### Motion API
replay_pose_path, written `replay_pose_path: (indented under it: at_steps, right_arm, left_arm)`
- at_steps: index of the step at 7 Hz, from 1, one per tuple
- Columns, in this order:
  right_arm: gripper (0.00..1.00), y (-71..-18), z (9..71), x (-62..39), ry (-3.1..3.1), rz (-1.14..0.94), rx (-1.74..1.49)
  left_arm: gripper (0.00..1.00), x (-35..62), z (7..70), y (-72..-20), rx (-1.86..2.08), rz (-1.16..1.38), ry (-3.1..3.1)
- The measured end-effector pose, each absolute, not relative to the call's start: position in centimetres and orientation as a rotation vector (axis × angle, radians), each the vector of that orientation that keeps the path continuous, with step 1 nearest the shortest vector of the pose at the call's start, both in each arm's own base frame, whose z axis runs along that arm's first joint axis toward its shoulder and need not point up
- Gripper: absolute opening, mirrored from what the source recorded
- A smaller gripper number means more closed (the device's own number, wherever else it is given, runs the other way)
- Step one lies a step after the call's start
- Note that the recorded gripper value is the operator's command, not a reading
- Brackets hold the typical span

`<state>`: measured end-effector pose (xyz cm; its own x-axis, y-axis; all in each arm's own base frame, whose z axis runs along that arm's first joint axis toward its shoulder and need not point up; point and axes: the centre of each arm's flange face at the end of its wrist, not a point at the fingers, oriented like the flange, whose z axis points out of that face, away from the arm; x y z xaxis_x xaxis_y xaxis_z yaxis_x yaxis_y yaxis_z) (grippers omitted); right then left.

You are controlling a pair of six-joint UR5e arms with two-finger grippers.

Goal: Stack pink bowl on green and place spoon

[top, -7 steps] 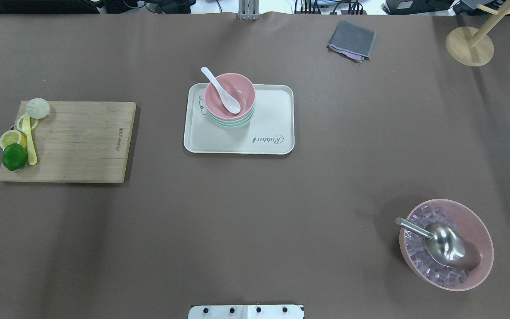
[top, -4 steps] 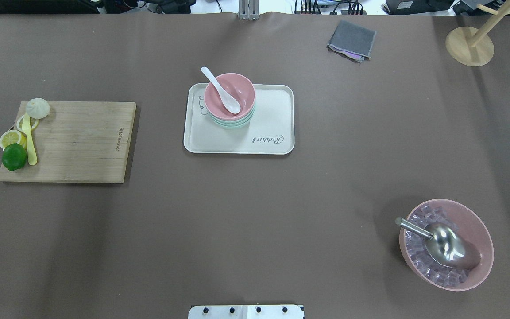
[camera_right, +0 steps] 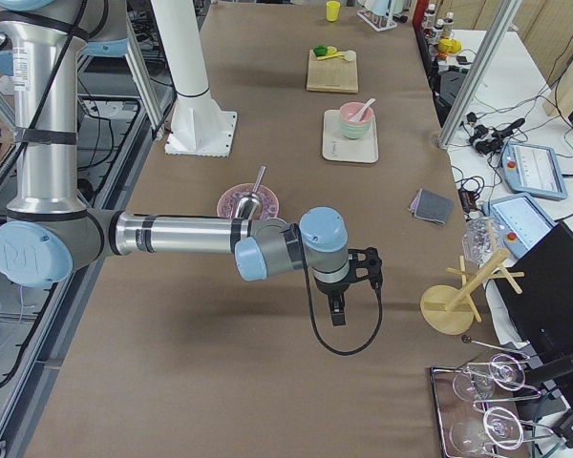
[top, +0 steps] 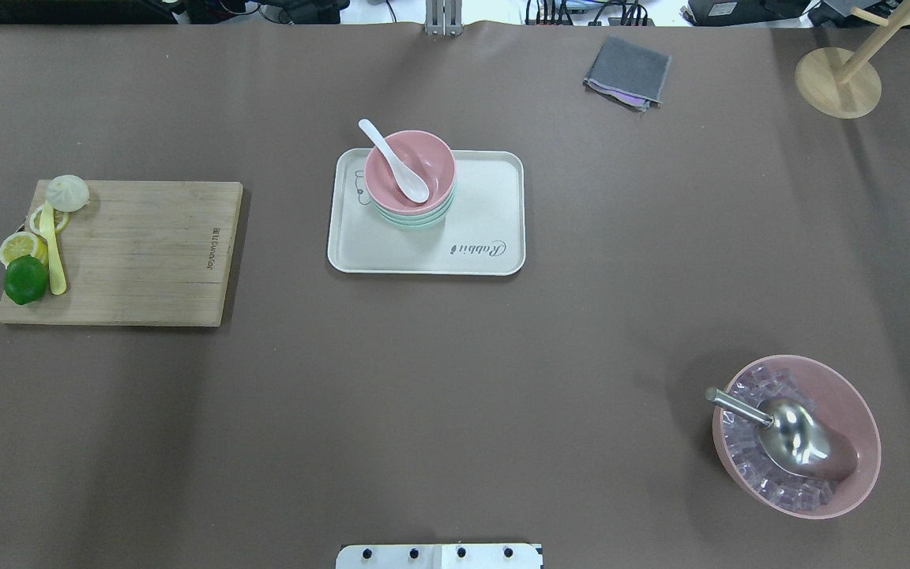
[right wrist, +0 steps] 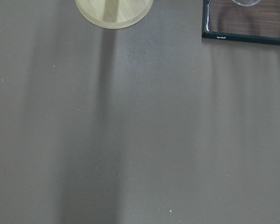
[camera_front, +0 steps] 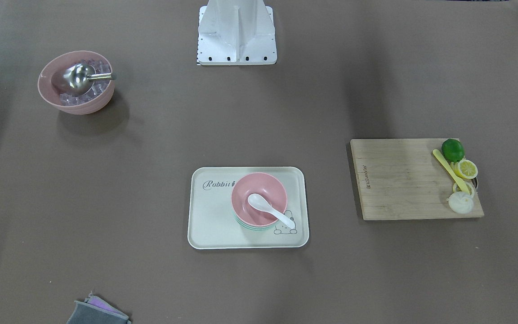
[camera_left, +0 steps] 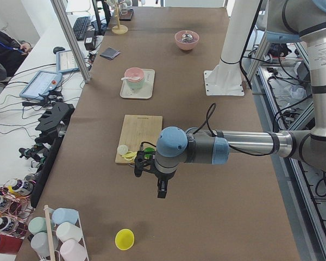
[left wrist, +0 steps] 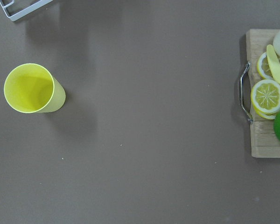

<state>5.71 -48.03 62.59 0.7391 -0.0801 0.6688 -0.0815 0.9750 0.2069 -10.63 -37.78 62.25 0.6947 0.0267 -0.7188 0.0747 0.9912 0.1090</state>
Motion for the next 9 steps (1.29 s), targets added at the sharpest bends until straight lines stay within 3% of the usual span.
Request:
replay_pose_path:
  at_steps: [9]
  right_arm:
    - [1.0,-46.0,65.0,4.2,-0.736,-0.02,0.171]
  left_arm:
    - [0.98,-10.6,62.4,-37.5,0.129,-0.026,0.795]
